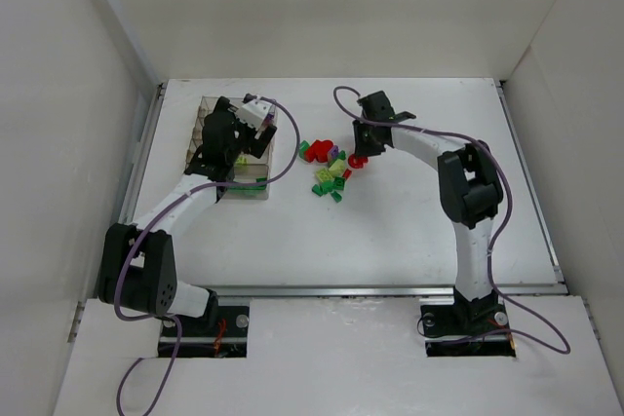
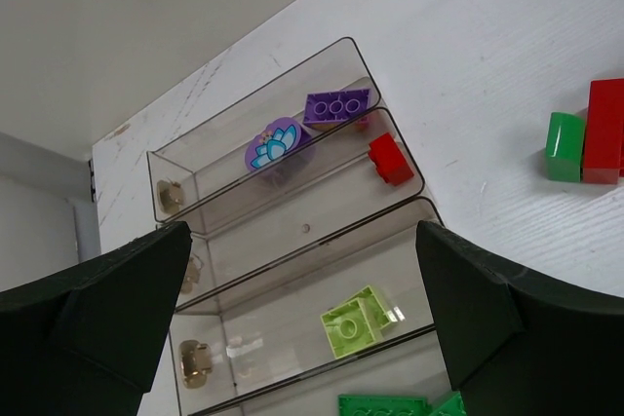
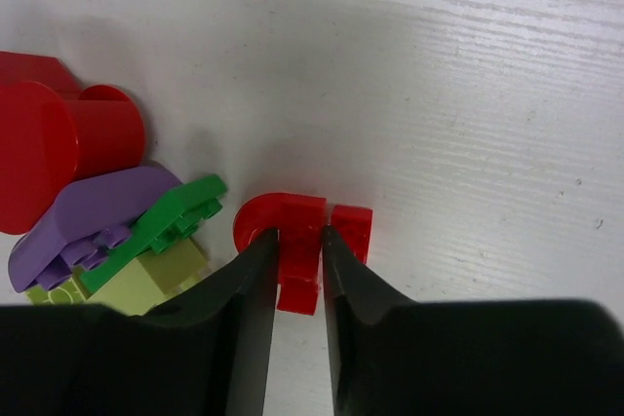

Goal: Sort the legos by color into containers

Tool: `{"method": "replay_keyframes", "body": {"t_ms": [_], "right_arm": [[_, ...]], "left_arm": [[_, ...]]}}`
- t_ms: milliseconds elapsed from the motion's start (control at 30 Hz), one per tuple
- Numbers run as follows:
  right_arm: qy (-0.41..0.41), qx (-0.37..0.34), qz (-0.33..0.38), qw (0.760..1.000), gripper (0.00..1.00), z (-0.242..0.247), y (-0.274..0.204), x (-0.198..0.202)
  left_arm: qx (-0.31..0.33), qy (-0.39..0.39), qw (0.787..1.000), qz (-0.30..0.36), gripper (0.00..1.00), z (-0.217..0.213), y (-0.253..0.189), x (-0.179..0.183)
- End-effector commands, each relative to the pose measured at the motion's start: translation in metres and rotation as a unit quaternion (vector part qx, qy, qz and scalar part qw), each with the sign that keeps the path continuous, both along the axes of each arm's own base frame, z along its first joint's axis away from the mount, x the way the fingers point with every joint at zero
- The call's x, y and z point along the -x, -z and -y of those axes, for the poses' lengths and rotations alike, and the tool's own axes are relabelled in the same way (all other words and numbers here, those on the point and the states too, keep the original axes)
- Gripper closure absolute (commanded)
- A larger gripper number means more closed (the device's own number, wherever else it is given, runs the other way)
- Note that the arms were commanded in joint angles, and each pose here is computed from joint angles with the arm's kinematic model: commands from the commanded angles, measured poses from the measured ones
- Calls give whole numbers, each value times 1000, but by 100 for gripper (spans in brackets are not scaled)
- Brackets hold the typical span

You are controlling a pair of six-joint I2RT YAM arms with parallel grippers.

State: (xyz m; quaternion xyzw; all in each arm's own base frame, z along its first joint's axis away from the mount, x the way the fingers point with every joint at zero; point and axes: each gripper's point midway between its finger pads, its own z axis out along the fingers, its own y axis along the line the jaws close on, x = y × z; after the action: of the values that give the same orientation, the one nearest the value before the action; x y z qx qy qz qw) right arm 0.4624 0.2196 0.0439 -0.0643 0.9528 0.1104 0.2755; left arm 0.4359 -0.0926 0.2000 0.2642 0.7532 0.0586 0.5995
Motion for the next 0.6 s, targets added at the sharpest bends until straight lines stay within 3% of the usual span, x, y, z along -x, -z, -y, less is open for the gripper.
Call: {"method": "replay_keyframes", "body": {"t_ms": [0,133,167,300,400,567], "right_arm": [[-9,-4,10,1000,75,-10,-6,-9],[-6,2,7,1000,92,-8,-4,-9],[-6,4,1,1000,100,-7,1,-6],[0,2,27,1000,100,-5,-18,-11],[5,2,45,999,100,1,-32,-15],[15,-8,118,993,100,6,-90,-25]], "left_arm": [[21,8,999,38,0,5,-26,0],[21,8,999,38,0,5,-26,0],[21,8,999,38,0,5,-26,0],[24,30,999,27,0,12,-21,4],[12,88,996,8,0,29,-20,10],[46,209,977,-25,2,70,-30,28]]}}
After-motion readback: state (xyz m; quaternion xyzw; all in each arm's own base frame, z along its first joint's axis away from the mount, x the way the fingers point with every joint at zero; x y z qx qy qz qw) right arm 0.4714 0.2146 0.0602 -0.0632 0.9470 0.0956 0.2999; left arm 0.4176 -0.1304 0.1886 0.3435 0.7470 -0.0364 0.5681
